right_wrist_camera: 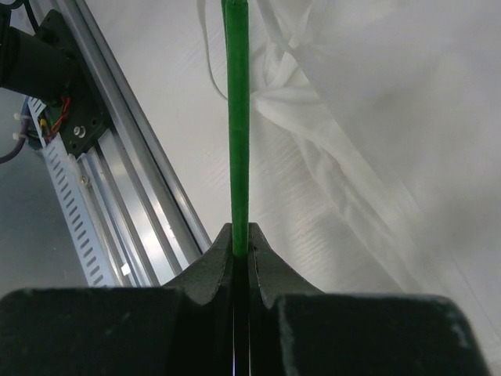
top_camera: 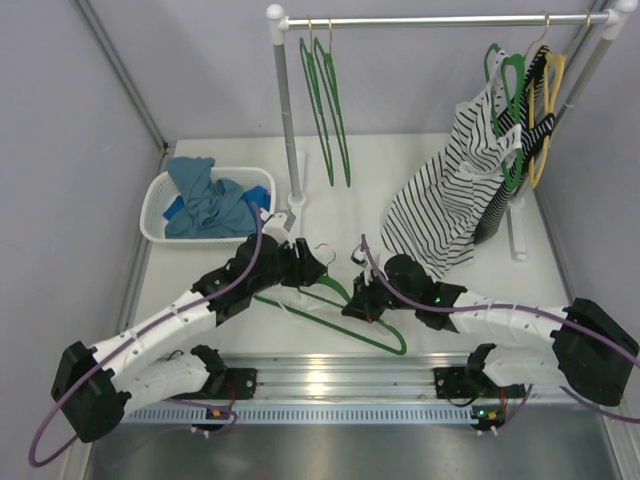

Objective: Place the tank top on the hanger

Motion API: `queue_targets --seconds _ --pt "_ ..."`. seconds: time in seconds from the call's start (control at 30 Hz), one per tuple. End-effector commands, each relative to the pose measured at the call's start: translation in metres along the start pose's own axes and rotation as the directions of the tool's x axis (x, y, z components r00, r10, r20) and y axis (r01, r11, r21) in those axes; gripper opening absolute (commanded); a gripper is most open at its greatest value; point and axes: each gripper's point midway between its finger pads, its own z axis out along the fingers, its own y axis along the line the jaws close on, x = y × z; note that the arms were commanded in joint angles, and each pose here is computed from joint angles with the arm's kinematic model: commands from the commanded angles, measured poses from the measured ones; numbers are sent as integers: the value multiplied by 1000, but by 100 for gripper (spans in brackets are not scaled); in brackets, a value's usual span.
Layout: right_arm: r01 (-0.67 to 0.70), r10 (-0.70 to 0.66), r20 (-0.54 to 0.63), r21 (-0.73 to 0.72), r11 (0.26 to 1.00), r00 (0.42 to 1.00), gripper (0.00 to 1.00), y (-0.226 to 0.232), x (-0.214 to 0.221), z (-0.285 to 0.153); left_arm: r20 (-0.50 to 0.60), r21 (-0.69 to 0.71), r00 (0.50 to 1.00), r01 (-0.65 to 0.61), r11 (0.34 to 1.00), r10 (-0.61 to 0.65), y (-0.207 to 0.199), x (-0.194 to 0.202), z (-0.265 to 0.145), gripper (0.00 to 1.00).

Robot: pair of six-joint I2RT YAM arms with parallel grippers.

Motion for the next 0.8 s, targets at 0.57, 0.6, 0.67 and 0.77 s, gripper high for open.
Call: queue_targets --seconds 0.57,0.6,0.67,0.77 --pt "47 -47 6 8 999 999 0 3 2 13 37 84 997 -76 993 74 -26 -2 29 40" --pt "45 -46 7 12 999 999 0 2 1 13 34 79 996 -82 994 79 -25 0 30 36" --pt "45 -45 6 13 999 999 0 3 1 14 24 64 996 -91 994 90 -22 4 29 26" --pt "43 -43 1 27 999 999 0 2 1 14 10 62 995 -103 993 103 -20 10 29 10"
